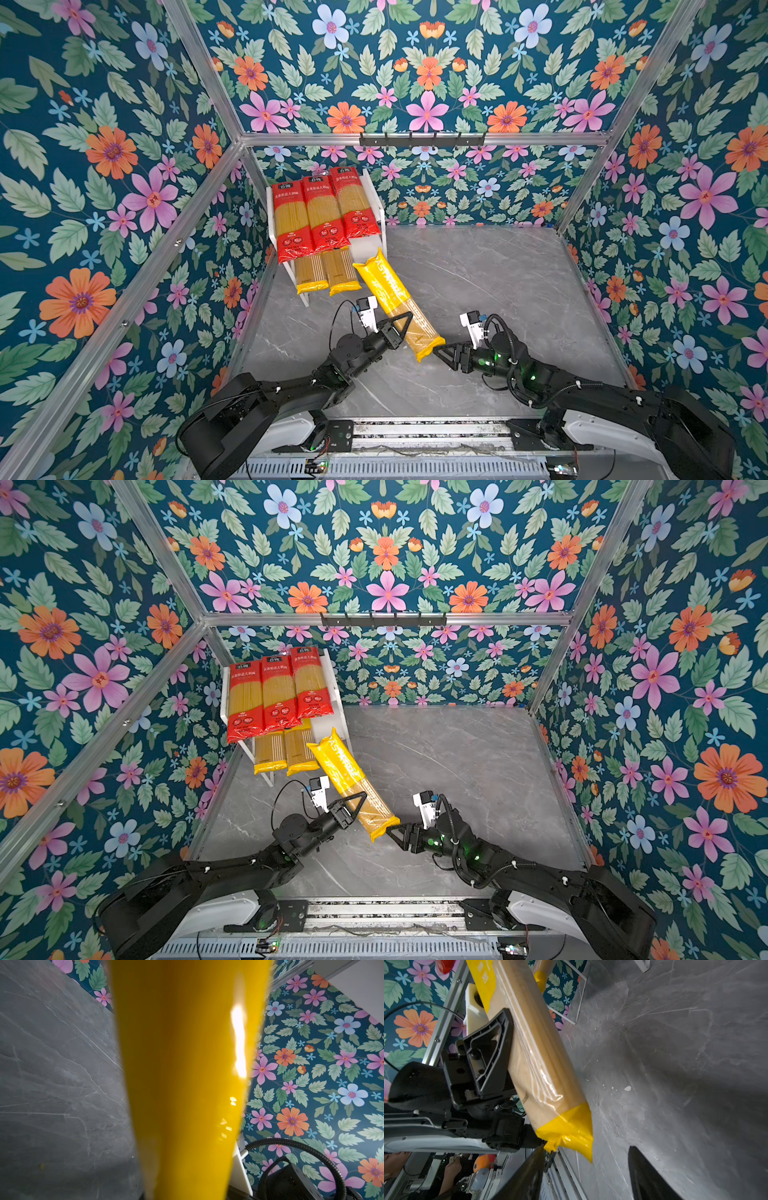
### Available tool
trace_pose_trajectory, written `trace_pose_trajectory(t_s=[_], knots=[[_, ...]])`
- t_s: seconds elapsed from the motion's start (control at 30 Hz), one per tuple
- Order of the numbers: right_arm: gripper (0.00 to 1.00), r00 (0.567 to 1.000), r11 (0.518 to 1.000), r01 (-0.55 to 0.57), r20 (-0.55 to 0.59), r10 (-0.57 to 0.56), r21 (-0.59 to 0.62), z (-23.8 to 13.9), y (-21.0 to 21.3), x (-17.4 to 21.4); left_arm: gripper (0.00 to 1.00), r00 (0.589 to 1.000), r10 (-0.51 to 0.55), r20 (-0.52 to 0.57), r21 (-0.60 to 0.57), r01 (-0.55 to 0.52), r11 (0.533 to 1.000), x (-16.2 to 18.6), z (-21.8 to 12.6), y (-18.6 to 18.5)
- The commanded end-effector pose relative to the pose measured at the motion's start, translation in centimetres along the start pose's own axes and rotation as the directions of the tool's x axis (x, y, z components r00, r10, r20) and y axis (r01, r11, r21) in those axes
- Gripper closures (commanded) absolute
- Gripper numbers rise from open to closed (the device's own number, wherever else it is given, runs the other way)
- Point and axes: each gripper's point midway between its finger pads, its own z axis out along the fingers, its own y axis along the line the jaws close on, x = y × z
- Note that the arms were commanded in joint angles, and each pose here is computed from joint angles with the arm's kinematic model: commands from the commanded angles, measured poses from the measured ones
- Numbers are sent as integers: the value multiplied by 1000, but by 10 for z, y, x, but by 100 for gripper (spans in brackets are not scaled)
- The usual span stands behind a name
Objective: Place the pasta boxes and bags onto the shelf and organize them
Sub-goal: 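Carry the yellow pack with both grippers toward the shelf's lower tier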
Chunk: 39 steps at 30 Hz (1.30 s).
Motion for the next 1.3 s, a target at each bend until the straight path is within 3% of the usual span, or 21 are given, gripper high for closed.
trace_pose_trajectory(t_s=[0.0, 0.37, 0.47, 0.6, 0.87, 1.03, 1.27], knots=[[36, 997, 995, 3, 76, 4, -99, 4, 29, -23, 84, 997, -29, 65, 128, 20, 992, -17, 0, -32], [51, 993, 972, -20, 112, 48, -234, 22, 53, -39, 84, 990, -119, 78, 189, 102, 977, -16, 1, -35], [64, 989, 964, -33, 131, 69, -262, 23, 53, -41, 84, 989, -123, 78, 185, 107, 977, -16, 0, -34], [82, 987, 956, -54, 132, 95, -287, 26, 56, -43, 76, 988, -121, 93, 156, 105, 982, -17, -4, -28], [99, 981, 938, -71, 145, 127, -340, 36, 70, -56, 60, 986, -99, 135, 93, 87, 992, -27, -16, -21], [100, 975, 918, -99, 147, 167, -384, 50, 80, -68, 56, 986, -67, 154, 39, 62, 997, -33, -24, -18], [100, 943, 873, -157, 191, 271, -463, 91, 82, -114, 44, 984, -33, 176, -5, 34, 999, -37, -40, -12]])
